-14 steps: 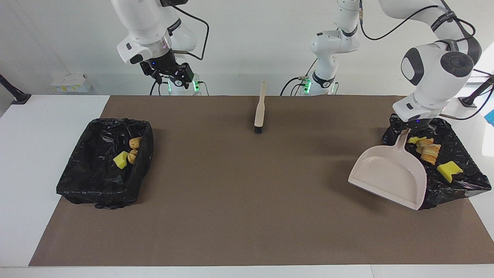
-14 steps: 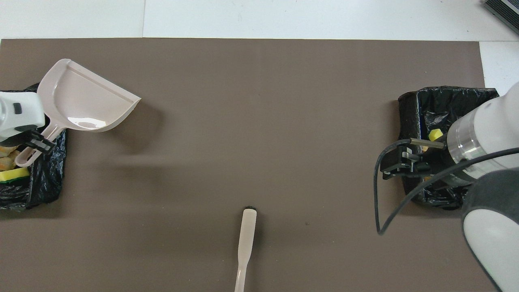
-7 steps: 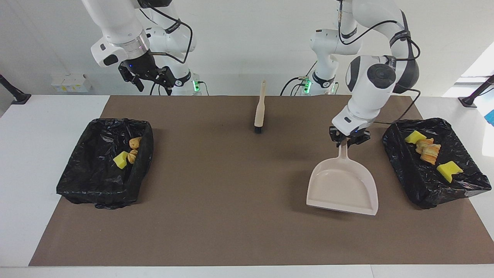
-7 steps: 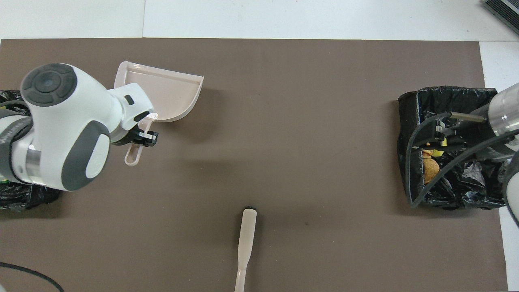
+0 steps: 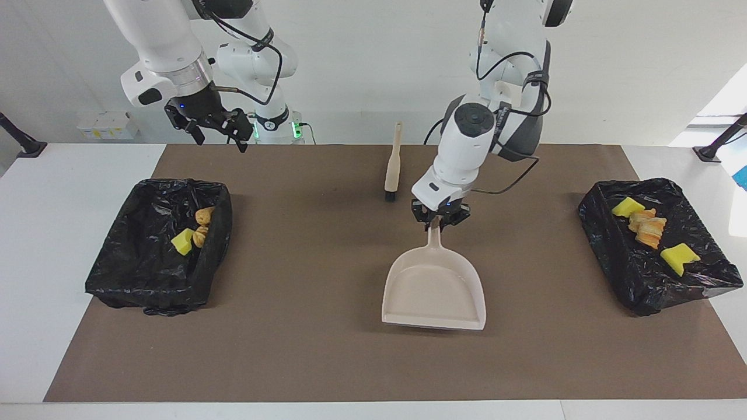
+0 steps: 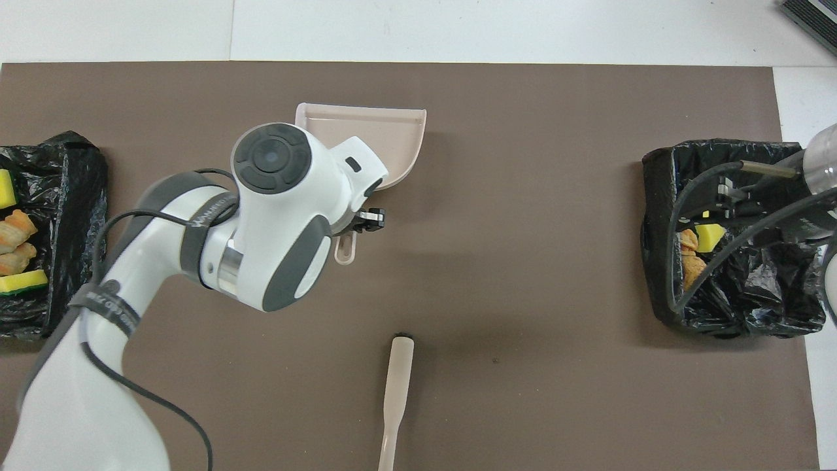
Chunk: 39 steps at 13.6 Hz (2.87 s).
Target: Sweep and dump trash in bin
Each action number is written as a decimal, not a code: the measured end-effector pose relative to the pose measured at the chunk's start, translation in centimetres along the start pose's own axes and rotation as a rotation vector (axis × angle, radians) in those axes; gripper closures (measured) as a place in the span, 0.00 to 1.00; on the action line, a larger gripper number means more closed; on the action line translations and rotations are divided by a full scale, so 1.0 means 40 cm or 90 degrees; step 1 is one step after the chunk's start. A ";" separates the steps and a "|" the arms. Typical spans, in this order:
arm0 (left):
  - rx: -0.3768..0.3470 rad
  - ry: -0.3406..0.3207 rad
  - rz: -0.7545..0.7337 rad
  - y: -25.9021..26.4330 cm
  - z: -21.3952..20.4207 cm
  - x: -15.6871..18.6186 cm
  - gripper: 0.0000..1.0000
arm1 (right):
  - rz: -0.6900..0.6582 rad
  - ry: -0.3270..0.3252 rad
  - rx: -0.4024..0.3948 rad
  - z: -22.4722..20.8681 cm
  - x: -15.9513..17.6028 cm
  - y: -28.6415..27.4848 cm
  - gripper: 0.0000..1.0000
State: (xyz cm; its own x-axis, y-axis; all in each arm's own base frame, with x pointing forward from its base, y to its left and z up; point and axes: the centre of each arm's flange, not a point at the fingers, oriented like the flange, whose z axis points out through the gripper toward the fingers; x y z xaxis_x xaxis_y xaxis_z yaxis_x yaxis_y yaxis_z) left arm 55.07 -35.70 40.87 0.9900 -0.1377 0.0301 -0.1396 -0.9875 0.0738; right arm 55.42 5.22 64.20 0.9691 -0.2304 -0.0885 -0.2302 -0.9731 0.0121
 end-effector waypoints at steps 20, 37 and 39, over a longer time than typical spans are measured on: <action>0.012 0.016 -0.155 -0.232 -0.147 0.090 0.00 | 0.018 0.000 -0.019 -0.010 -0.057 0.075 0.00; 0.050 0.042 -0.010 -0.854 -0.476 0.006 0.00 | -0.059 0.047 -0.001 -0.014 -0.026 0.081 0.00; 0.047 0.044 -0.008 -0.865 -0.516 -0.047 0.00 | -0.059 0.046 0.000 -0.012 -0.026 0.080 0.00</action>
State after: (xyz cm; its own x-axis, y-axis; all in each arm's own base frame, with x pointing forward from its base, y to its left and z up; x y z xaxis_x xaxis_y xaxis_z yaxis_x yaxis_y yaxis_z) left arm 57.62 0.32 58.83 0.9875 -0.1225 0.0991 -0.1232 -0.9924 0.0012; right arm 53.72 2.34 64.81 0.9902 -0.1387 -0.0177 -0.1386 -0.9903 0.0068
